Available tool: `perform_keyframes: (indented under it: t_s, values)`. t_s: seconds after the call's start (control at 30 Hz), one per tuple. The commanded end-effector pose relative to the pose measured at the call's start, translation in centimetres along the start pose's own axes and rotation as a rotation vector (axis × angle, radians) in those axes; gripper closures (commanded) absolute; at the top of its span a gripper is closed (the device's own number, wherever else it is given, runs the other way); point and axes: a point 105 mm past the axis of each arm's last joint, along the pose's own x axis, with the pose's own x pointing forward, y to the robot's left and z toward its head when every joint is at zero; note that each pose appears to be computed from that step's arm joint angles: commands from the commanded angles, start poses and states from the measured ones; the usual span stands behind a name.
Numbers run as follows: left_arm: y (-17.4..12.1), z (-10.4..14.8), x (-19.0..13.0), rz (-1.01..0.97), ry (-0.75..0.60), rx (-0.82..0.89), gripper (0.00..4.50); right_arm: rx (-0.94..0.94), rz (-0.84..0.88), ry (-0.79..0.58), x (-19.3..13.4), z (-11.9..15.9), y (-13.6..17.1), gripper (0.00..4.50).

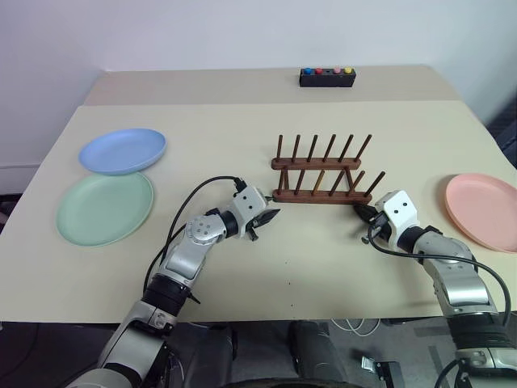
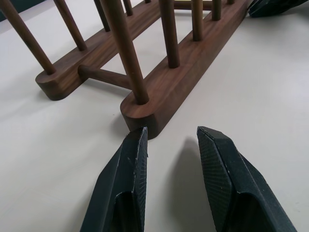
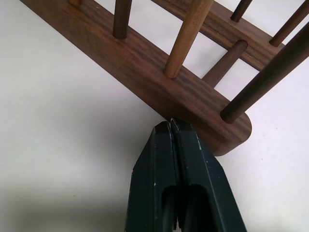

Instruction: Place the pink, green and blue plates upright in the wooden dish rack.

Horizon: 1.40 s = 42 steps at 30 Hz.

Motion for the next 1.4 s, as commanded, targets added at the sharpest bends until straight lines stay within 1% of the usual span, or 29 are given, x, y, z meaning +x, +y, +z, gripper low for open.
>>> perform_keyframes:
  t_s: [0.03, 0.13, 0.2, 0.27, 0.3, 0.37, 0.43, 0.53, 0.57, 0.67, 0.77, 0.83, 0.97, 1.07, 1.1, 1.13, 1.17, 1.2, 1.23, 1.27, 1.33, 1.4]
  values:
    - [-0.2, 1.2, -0.2, -0.014, -0.050, 0.018, 2.86, -0.011, -0.010, 0.000, -0.6, 0.0, -0.4, 4.50]
    - [-0.5, 1.2, -0.3, -0.024, -0.049, 0.013, 2.86, -0.025, -0.011, 0.007, -1.4, 0.0, -0.5, 4.50]
    - [-1.0, 1.3, -0.8, -0.057, -0.056, -0.002, 2.86, -0.052, -0.012, 0.011, -2.9, 0.4, -0.9, 4.50]
    - [-1.6, 1.5, -1.4, -0.096, -0.064, -0.015, 2.86, -0.025, -0.013, 0.018, -4.4, 0.8, -1.4, 4.50]
    - [-2.0, 1.7, -1.7, -0.117, -0.068, -0.027, 2.90, -0.019, -0.030, 0.025, -5.0, 0.9, -1.8, 4.26]
    - [-3.4, 2.1, -2.7, -0.196, -0.091, -0.069, 2.91, -0.055, -0.108, 0.080, -7.1, 0.9, -3.8, 3.63]
    - [-4.4, 2.4, -3.4, -0.250, -0.103, -0.101, 2.91, -0.095, -0.178, 0.132, -8.6, 0.7, -5.4, 2.71]
    - [-5.1, 2.6, -3.6, -0.284, -0.110, -0.142, 2.91, -0.136, -0.292, 0.197, -10.3, 0.3, -7.8, 1.13]
    - [-5.2, 2.7, -3.6, -0.291, -0.117, -0.151, 2.91, -0.137, -0.326, 0.216, -10.8, 0.2, -8.5, 0.71]
    - [-5.2, 3.1, -3.6, -0.304, -0.133, -0.163, 2.91, -0.126, -0.379, 0.260, -11.4, -0.5, -9.5, 0.71]
    - [-5.4, 4.0, -3.6, -0.340, -0.170, -0.174, 2.91, -0.098, -0.400, 0.332, -11.4, -2.3, -9.7, 0.71]
    - [-5.4, 4.4, -3.7, -0.355, -0.186, -0.176, 2.91, -0.072, -0.413, 0.356, -11.2, -3.1, -9.8, 0.71]
    - [-5.3, 4.4, -3.7, -0.352, -0.183, -0.157, 2.91, -0.040, -0.478, 0.408, -11.2, -4.6, -10.7, 0.71]
    - [-5.3, 4.3, -3.7, -0.343, -0.178, -0.161, 2.91, -0.043, -0.478, 0.415, -11.2, -4.9, -10.7, 1.50]
    - [-5.2, 4.2, -3.7, -0.339, -0.176, -0.163, 2.91, -0.051, -0.480, 0.418, -11.2, -4.9, -10.8, 1.95]
    - [-5.2, 4.1, -3.7, -0.336, -0.175, -0.166, 2.91, -0.058, -0.485, 0.418, -11.2, -4.8, -10.8, 2.47]
    - [-5.2, 4.1, -3.7, -0.334, -0.174, -0.169, 2.91, -0.063, -0.489, 0.417, -11.2, -4.8, -10.9, 3.09]
    - [-5.2, 4.1, -3.7, -0.333, -0.173, -0.170, 2.91, -0.067, -0.492, 0.416, -11.2, -4.8, -10.9, 3.52]
    - [-5.3, 4.0, -3.7, -0.333, -0.172, -0.171, 2.91, -0.070, -0.494, 0.415, -11.2, -4.7, -10.9, 4.10]
    - [-5.3, 4.0, -3.6, -0.333, -0.172, -0.171, 2.91, -0.074, -0.496, 0.415, -11.2, -4.7, -10.9, 4.43]
    - [-5.3, 4.0, -3.6, -0.333, -0.171, -0.171, 2.91, -0.083, -0.498, 0.415, -11.2, -4.6, -10.9, 4.43]
    - [-5.4, 4.0, -3.5, -0.333, -0.171, -0.171, 2.91, -0.130, -0.511, 0.417, -11.2, -4.2, -10.9, 4.43]
